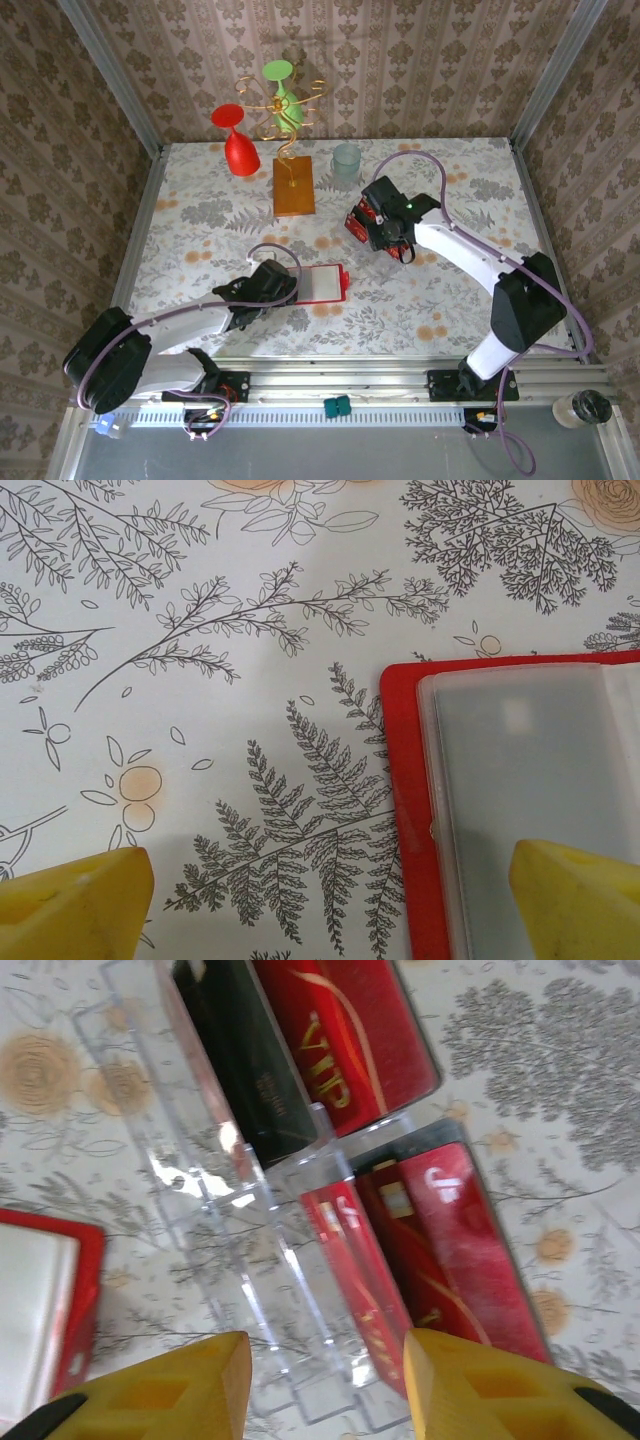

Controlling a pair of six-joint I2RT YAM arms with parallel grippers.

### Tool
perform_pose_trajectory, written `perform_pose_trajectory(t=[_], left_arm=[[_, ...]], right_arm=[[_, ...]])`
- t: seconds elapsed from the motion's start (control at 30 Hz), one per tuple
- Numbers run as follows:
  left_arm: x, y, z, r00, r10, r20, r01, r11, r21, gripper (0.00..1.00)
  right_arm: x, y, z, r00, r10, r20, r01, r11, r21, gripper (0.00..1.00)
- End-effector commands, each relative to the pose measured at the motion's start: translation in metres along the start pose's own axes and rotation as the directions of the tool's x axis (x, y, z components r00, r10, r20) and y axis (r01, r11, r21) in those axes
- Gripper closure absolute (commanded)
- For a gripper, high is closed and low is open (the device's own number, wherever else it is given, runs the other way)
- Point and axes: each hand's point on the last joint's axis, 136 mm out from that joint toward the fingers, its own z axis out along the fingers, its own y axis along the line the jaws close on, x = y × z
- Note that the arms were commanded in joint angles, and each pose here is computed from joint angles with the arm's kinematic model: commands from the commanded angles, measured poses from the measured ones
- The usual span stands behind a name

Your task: Put the credit cards into the card holder

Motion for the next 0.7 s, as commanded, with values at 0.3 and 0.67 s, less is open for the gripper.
perform_pose_trajectory(t=[0.3, 0.67], left_arm=[[-0.009, -0.005, -0.008, 1.000, -0.012, 0.018, 0.011, 1.000, 0.016, 0.07], [-0.010, -0.005, -0.009, 1.000, -0.009, 0.023, 0.008, 1.000, 0.010, 0.07]], right_arm=[[0.007, -0.022, 0.021, 0.988, -0.105, -0.113, 0.119, 0.986, 0.120, 0.62], [0.011, -0.012, 0.029, 0.986, -0.106, -0.130, 0.115, 0.991, 0.061, 0.76]])
